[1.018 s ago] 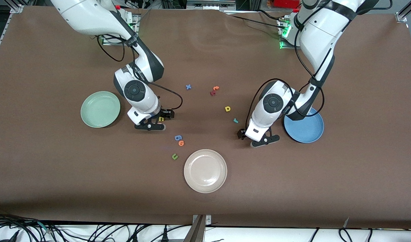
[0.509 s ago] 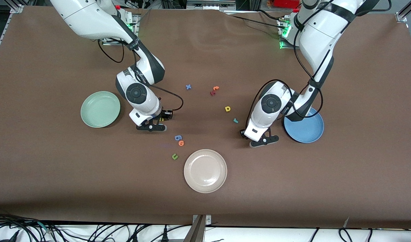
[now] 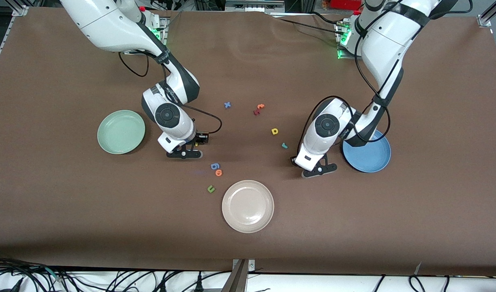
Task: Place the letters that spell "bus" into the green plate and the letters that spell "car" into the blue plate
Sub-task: 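Grasp the u with the right gripper while the left gripper grasps the c, then lower the teal c into the blue plate and open the left gripper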
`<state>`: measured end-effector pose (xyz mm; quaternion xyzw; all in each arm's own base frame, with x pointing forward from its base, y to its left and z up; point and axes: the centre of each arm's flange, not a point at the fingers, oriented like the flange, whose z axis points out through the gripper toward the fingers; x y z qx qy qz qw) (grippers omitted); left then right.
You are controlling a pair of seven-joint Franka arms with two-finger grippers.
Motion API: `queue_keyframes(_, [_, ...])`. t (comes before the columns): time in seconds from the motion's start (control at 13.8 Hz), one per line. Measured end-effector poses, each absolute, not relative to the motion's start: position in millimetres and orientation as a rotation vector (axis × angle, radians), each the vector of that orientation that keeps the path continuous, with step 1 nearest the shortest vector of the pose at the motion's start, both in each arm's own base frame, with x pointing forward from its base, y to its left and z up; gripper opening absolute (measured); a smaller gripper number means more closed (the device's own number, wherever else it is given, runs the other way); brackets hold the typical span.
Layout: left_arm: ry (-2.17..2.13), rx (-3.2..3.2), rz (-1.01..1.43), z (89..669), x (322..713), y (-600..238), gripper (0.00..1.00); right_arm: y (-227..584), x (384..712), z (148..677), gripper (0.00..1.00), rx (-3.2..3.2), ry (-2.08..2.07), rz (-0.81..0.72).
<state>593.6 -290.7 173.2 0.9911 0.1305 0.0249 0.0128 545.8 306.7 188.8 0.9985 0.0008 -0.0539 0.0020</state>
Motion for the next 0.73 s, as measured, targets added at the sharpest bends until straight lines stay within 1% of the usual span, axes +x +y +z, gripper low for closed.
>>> queue_keyframes(0.15, [0.396, 3.106, 0.056, 173, 594, -290, 0.26, 305, 545, 184, 0.64, 3.129, 0.001, -0.18])
queue_keyframes(0.36, [0.397, 3.183, -0.048, 179, 600, -277, 0.26, 302, 547, 178, 0.63, 3.133, -0.008, -0.174])
queue_keyframes(0.44, [0.38, 3.208, -0.08, 186, 607, -269, 0.26, 301, 547, 176, 0.57, 3.134, -0.009, -0.172])
queue_keyframes(0.51, [0.358, 3.23, -0.113, 193, 614, -261, 0.26, 301, 547, 176, 0.57, 3.136, -0.009, -0.169])
queue_keyframes(0.58, [0.336, 3.251, -0.149, 201, 620, -252, 0.26, 301, 547, 176, 0.49, 3.137, -0.008, -0.167])
queue_keyframes(0.73, [0.251, 3.289, -0.239, 212, 630, -230, 0.26, 301, 548, 176, 0.27, 3.138, -0.007, -0.164])
